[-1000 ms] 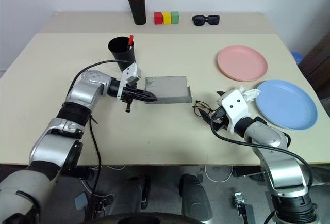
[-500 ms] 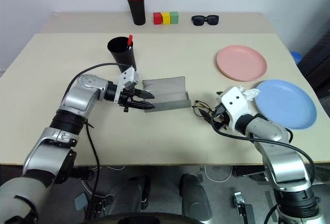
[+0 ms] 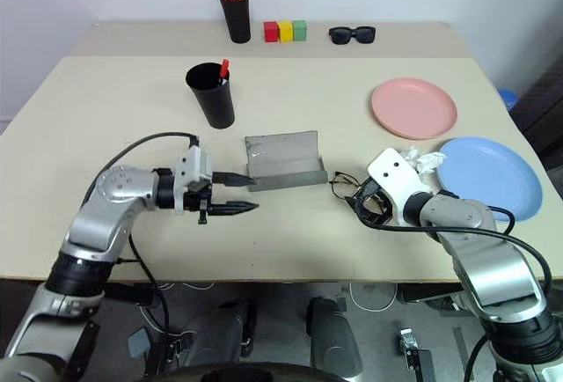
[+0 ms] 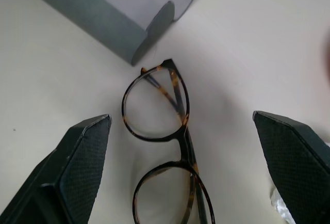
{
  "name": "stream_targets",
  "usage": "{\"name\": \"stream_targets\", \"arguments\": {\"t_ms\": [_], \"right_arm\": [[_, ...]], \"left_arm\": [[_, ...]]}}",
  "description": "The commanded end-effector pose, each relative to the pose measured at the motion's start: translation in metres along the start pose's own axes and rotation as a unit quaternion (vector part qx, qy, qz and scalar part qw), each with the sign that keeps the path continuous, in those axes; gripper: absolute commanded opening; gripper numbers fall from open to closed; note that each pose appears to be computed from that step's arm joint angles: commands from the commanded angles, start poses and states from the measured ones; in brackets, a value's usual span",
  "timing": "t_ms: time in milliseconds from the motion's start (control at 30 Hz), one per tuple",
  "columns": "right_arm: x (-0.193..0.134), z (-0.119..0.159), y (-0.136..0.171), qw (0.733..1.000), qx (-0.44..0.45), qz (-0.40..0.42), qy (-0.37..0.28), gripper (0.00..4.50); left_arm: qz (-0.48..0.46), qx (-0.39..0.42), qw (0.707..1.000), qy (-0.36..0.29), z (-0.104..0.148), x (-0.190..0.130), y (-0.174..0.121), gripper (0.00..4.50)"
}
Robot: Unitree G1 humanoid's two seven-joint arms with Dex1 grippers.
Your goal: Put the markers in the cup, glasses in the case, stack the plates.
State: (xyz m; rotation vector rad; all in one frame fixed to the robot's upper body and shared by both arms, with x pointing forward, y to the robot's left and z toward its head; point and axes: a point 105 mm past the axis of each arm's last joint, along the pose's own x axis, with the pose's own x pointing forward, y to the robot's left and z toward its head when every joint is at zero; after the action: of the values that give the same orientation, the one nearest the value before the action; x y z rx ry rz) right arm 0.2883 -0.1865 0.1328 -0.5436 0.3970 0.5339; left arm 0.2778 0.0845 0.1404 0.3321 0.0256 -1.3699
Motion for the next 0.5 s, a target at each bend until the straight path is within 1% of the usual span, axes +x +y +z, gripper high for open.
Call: {"name": "stream_targets", "arguments": {"t_ms": [33, 167, 267, 433, 467, 500], "right_arm": [[-0.001, 0.006, -0.004, 1.0, -0.009, -0.011, 0.005, 4.5], [0.002, 0.003, -0.004, 0.999, -0.027, -0.013, 0.031, 4.5], [0.005, -0.001, -0.007, 0.998, -0.032, -0.024, 0.047, 4.5], [0.007, -0.004, -0.01, 0.997, -0.034, -0.033, 0.06, 4.5], [0.007, -0.004, -0.01, 0.997, -0.034, -0.033, 0.06, 3.95], [0.008, -0.004, -0.01, 0.997, -0.034, -0.033, 0.06, 3.57]], "left_arm": [[0.005, 0.006, 0.998, -0.056, 0.015, 0.009, -0.012, 2.33], [0.007, -0.009, 0.997, -0.078, 0.01, 0.018, -0.022, 2.33], [-0.005, -0.003, 0.997, -0.08, 0.005, 0.022, -0.03, 2.33], [-0.008, -0.008, 0.996, -0.084, 0.002, 0.026, -0.034, 2.33], [-0.008, -0.008, 0.996, -0.084, 0.002, 0.026, -0.035, 2.41], [-0.008, -0.008, 0.996, -0.084, 0.001, 0.027, -0.035, 2.41]]}}
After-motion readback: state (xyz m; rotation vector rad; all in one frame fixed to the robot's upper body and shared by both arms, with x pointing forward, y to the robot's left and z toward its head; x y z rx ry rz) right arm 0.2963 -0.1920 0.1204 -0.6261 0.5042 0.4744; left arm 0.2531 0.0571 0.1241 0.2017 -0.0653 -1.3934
